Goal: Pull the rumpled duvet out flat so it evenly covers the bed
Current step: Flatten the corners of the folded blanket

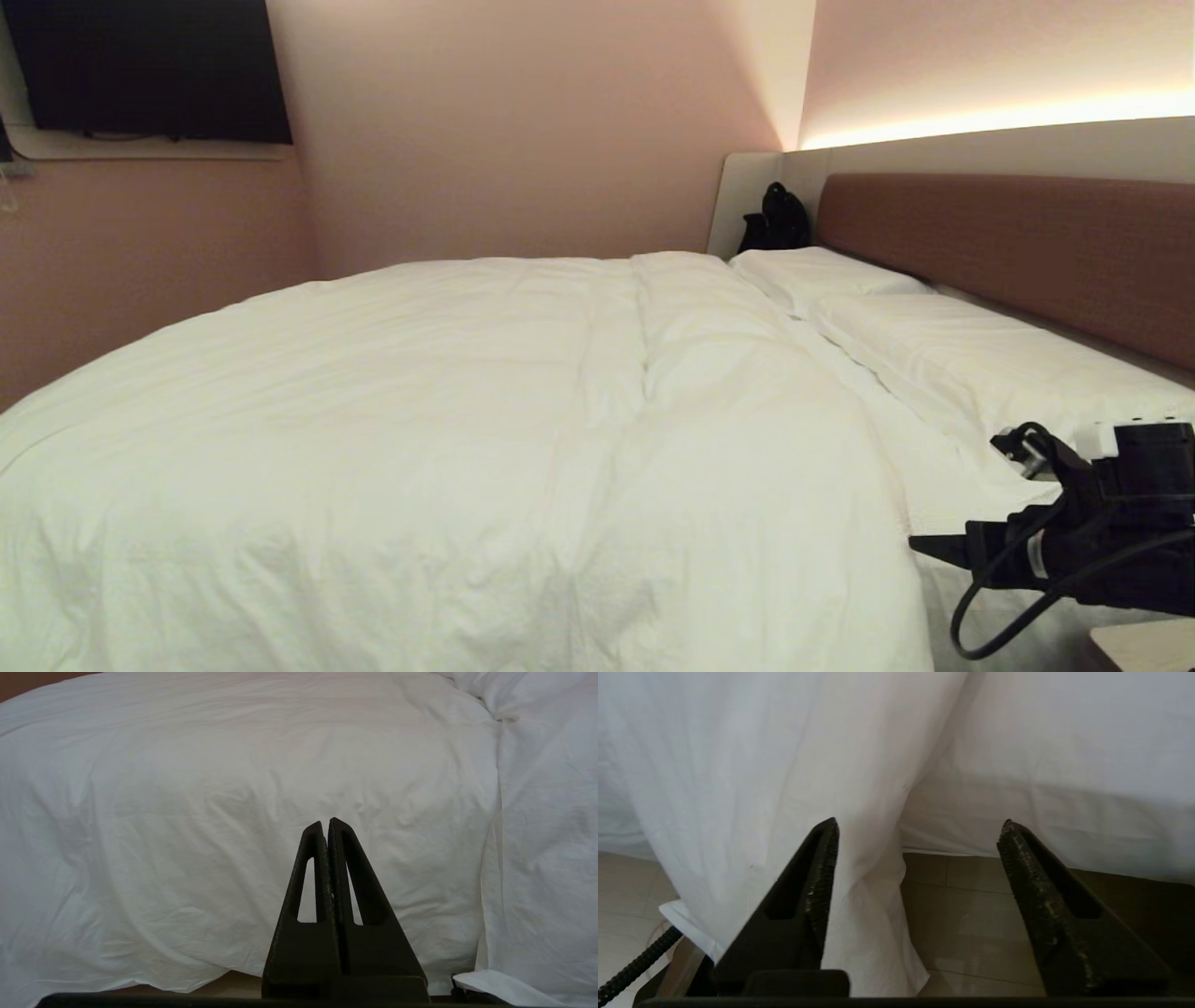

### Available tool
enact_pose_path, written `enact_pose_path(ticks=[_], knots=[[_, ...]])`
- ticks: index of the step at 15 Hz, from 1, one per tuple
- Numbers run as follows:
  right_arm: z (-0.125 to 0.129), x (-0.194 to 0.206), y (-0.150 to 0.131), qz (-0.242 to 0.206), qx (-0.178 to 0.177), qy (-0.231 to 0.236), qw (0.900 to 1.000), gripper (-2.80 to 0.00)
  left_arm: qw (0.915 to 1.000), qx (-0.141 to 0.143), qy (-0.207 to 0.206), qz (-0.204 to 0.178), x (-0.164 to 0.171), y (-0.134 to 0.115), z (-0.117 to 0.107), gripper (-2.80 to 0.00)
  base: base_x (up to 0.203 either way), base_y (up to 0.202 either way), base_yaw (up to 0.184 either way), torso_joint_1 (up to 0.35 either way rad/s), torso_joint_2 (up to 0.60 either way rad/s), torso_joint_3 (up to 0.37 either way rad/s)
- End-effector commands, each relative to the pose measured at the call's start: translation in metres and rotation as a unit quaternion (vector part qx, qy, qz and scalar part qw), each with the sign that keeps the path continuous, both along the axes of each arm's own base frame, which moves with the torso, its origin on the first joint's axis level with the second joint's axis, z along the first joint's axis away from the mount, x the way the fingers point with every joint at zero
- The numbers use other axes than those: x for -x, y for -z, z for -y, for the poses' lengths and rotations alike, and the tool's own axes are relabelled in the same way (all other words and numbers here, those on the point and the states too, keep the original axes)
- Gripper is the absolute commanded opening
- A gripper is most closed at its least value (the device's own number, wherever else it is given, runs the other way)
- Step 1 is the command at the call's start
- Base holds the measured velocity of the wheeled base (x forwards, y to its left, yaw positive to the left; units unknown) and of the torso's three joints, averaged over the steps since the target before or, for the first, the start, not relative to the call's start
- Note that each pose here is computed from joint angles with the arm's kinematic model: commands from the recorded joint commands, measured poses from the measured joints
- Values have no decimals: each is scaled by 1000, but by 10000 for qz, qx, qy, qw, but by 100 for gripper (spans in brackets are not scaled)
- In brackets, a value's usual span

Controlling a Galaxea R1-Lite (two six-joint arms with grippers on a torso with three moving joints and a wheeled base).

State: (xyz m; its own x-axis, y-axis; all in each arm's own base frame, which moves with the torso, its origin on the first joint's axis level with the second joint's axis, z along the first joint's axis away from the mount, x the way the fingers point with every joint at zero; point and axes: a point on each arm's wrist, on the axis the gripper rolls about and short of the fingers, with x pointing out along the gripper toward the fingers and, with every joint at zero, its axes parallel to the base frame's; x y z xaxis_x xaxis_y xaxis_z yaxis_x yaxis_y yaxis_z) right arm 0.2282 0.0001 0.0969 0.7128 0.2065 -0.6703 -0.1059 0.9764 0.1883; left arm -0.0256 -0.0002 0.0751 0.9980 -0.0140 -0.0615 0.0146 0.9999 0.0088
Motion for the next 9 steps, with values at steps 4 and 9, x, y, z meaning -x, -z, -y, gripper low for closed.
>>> enact_pose_path(ticks=[4, 9], knots=[[-21, 3, 3, -87, -129, -339, 9993, 0, 10000, 2, -1, 1, 0, 0, 0, -280, 0, 0, 0, 0, 0, 0], [-29, -20, 21, -443, -232, -326, 9982, 0, 10000, 2, -1, 1, 0, 0, 0, -280, 0, 0, 0, 0, 0, 0]])
